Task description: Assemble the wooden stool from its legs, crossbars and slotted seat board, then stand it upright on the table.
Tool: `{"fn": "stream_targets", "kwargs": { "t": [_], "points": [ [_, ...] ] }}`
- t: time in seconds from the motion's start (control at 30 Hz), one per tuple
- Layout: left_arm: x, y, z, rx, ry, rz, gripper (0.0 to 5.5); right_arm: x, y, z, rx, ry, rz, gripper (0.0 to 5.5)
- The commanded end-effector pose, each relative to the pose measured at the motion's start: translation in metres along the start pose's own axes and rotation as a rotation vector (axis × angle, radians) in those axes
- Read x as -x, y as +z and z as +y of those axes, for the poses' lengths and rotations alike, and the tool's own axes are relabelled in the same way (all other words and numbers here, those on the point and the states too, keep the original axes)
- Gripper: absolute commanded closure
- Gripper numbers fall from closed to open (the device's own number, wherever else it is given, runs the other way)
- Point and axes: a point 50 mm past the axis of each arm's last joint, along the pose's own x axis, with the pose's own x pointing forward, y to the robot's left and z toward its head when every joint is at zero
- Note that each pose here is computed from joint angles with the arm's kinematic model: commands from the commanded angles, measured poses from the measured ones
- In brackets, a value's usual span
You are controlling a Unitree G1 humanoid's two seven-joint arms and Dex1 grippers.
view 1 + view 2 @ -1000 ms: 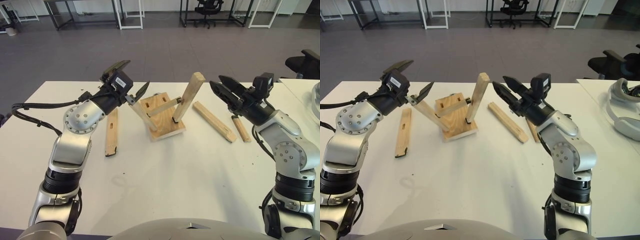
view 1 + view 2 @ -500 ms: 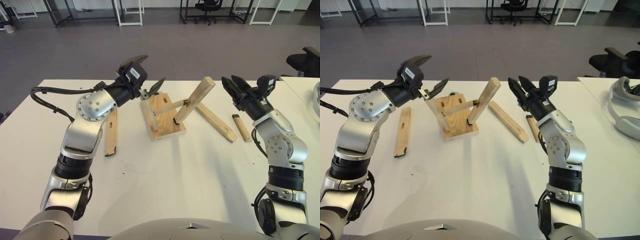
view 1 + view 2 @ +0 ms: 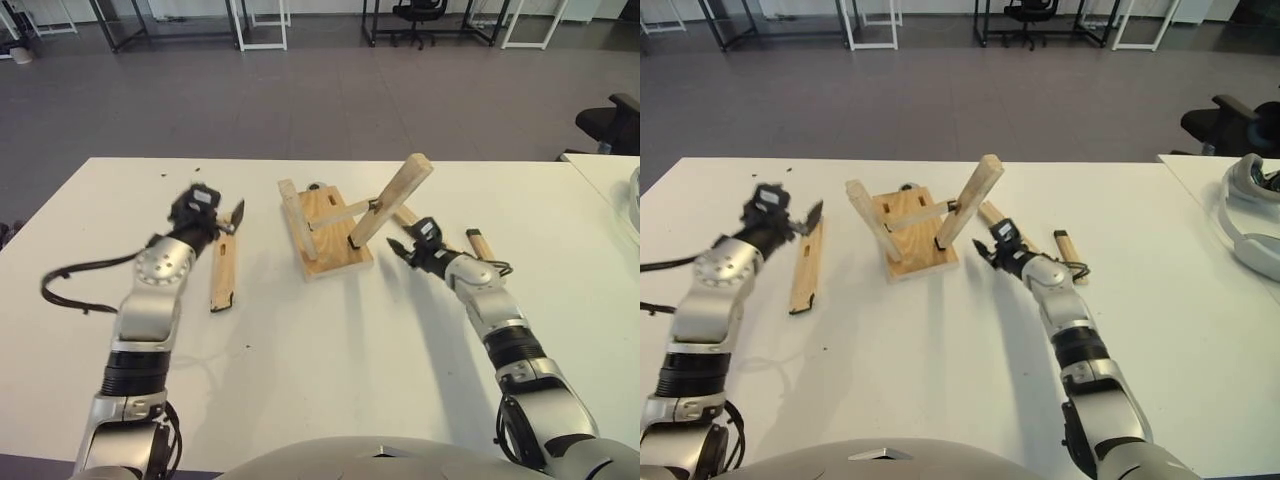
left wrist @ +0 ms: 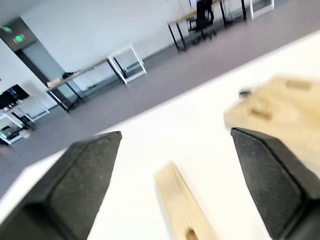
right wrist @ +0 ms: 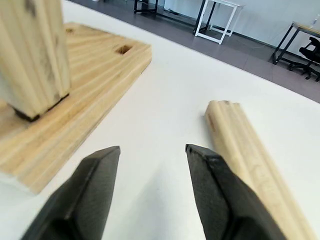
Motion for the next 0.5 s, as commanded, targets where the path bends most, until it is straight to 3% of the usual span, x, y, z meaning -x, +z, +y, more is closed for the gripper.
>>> {"fn": "stream_targets", "kwargs": {
  "t": [0.03,0.2,0.3,0.5],
  "points": [
    [-0.029,-0.029,-0.032,-0.024,-0.116,0.074,1.46,-0.018,0.000,0.018,0.103,0.089,0.007,3.07],
    [-0.044,-0.048,-0.069,-0.103,-0.297,0.158,1.46,-0.025,-0.005,0.031,0.218,0.159,0.031,3.07],
    [-0.047,-0.046,-0.076,-0.163,-0.320,0.146,1.46,-0.022,-0.008,0.032,0.250,0.188,0.033,3.07],
    [-0.015,-0.053,-0.075,-0.072,-0.423,0.089,1.46,-0.007,-0.004,0.049,0.262,0.386,-0.037,3.07]
  ]
}}
